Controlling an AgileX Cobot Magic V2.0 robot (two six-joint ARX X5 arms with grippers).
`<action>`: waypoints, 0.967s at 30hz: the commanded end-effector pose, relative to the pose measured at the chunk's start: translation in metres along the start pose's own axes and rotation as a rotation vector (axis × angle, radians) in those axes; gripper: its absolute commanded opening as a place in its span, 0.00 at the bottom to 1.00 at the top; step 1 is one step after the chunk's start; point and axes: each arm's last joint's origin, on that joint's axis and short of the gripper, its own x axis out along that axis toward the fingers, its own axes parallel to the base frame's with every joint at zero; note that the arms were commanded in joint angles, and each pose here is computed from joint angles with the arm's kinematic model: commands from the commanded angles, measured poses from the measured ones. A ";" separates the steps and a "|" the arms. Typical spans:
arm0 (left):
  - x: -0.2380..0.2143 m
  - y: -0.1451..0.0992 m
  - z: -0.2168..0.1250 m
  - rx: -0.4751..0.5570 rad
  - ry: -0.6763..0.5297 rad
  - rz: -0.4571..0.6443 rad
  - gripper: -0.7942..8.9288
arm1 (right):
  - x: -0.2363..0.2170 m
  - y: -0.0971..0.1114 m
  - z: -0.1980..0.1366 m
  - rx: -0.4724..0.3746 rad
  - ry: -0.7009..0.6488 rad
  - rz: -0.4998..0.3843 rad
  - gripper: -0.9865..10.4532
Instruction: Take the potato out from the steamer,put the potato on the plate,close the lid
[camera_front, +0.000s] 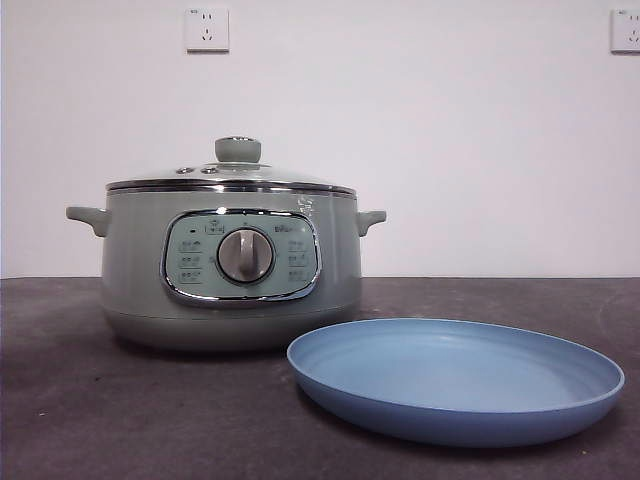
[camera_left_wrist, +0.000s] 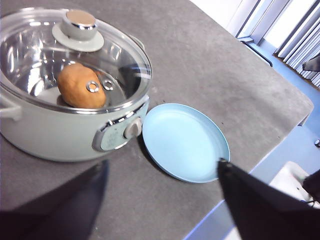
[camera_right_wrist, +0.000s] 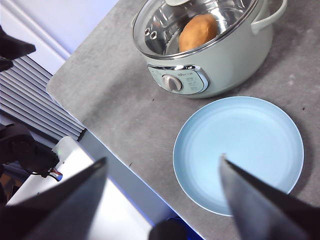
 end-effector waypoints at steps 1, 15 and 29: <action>0.002 0.003 0.008 0.003 -0.017 0.021 0.75 | 0.001 -0.001 0.001 0.005 0.001 0.002 0.64; 0.052 0.030 0.078 0.081 -0.011 0.035 0.75 | 0.007 -0.006 0.004 0.027 0.024 0.004 0.64; 0.171 0.054 0.139 0.203 0.081 0.091 0.75 | 0.010 -0.010 0.005 0.040 0.039 0.002 0.64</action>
